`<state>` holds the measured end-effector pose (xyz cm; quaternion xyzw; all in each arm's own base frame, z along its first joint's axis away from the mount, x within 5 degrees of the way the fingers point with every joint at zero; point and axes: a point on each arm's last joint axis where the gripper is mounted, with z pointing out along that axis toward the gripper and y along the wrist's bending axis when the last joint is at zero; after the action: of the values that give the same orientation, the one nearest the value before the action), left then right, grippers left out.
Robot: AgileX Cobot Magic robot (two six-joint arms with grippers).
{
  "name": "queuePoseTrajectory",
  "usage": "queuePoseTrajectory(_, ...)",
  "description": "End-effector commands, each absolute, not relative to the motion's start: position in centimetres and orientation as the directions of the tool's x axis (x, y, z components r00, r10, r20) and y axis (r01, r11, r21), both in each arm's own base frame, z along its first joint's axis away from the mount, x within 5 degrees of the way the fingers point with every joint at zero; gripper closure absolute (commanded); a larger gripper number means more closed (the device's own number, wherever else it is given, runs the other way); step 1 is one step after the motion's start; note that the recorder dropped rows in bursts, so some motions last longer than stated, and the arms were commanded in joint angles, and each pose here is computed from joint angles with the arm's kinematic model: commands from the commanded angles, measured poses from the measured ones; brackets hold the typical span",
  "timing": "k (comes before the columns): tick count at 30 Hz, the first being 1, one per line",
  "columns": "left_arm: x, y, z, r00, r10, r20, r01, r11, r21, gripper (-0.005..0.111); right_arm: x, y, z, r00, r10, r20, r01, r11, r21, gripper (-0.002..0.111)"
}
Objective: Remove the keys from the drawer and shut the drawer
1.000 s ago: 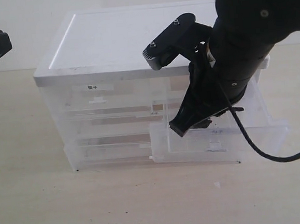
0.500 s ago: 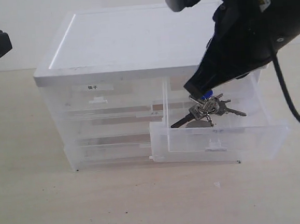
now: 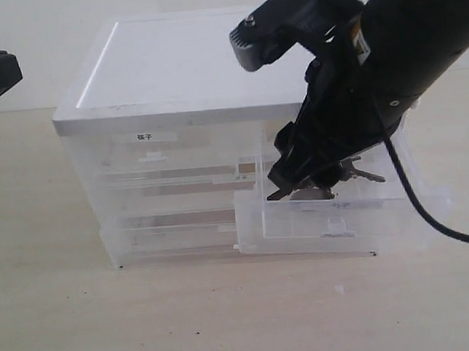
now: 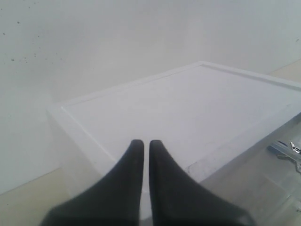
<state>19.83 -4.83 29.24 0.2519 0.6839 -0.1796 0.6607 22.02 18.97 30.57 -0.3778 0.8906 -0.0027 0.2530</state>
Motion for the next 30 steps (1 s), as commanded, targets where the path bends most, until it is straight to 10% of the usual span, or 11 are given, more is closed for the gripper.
queuePoseTrajectory(1,19.9,-4.9,29.1,-0.015,0.082,-0.997,0.579,0.814,0.058,0.102,22.9,19.6,29.2,-0.584,-0.697,-0.416,-0.682,0.699,-0.214,0.047)
queuePoseTrajectory(14,19.9,-4.9,29.1,-0.015,0.082,-0.997,0.579,0.814,0.058,0.102,24.1,20.1,27.3,-0.604,-0.708,-0.365,-0.663,0.701,-0.263,0.035)
queuePoseTrajectory(22,19.9,-4.9,29.1,-0.013,0.080,-0.997,0.581,0.812,0.058,0.102,23.8,20.1,26.7,-0.593,-0.731,-0.339,-0.690,0.678,-0.253,0.099)
queuePoseTrajectory(30,19.9,-4.9,29.1,-0.013,0.080,-0.997,0.581,0.812,0.058,0.102,23.6,19.9,27.8,-0.563,-0.745,-0.357,-0.703,0.659,-0.267,0.108)
